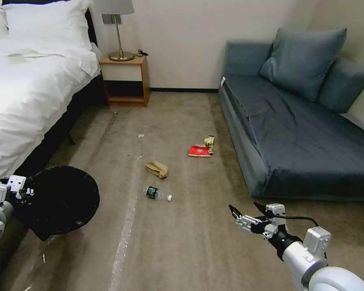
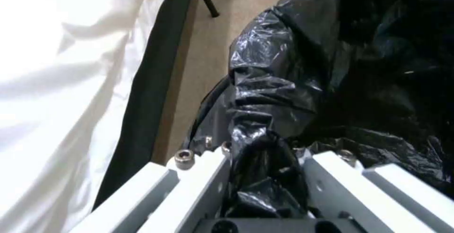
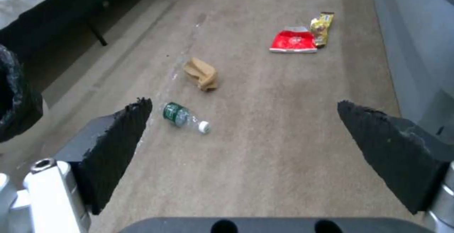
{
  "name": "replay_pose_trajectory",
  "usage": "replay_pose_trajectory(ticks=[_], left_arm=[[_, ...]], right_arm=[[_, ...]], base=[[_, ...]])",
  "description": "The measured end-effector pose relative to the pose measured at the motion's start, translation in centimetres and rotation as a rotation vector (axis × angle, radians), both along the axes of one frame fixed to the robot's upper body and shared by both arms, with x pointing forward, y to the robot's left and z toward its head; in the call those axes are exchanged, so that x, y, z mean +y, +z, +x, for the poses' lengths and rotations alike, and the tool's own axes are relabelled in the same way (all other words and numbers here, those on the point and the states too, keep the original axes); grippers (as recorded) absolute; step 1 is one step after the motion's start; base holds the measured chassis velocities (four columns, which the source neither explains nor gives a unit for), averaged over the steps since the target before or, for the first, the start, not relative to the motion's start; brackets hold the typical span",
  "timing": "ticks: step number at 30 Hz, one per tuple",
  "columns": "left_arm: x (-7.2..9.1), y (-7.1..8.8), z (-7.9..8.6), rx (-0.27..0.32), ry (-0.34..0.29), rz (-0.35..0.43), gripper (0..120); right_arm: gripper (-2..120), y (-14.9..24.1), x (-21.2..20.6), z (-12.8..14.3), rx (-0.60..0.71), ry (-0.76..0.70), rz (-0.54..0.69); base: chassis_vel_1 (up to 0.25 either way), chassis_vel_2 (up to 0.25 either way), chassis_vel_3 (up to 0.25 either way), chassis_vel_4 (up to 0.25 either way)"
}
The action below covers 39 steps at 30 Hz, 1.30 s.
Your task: Pick up the trash bin, then pick up the garbage on the floor and place it into the trash bin.
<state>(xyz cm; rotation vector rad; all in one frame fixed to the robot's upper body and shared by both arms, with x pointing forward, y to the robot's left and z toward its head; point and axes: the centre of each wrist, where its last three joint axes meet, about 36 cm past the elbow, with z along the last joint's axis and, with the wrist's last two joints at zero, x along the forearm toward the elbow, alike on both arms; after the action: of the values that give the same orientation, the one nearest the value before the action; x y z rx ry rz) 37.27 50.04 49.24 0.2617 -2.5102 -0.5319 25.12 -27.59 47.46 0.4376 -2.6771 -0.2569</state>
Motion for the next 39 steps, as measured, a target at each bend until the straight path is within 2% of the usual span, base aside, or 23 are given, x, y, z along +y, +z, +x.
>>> replay_pose_trajectory(ticks=[12, 39], left_arm=[[0.2, 0.5, -0.1, -0.012, -0.003, 0.004, 1], [1.7, -0.1, 0.4, 0.003, 0.011, 0.005, 1]], right_arm=[[100, -0.1, 0.1, -0.3, 0.000, 0.007, -0.008], [100, -1.4, 0.4, 0.5, 0.008, 0.017, -0.008]], base=[[-0.070, 0.077, 0.074, -0.072], [-0.100, 0.100, 0.105, -0.097]])
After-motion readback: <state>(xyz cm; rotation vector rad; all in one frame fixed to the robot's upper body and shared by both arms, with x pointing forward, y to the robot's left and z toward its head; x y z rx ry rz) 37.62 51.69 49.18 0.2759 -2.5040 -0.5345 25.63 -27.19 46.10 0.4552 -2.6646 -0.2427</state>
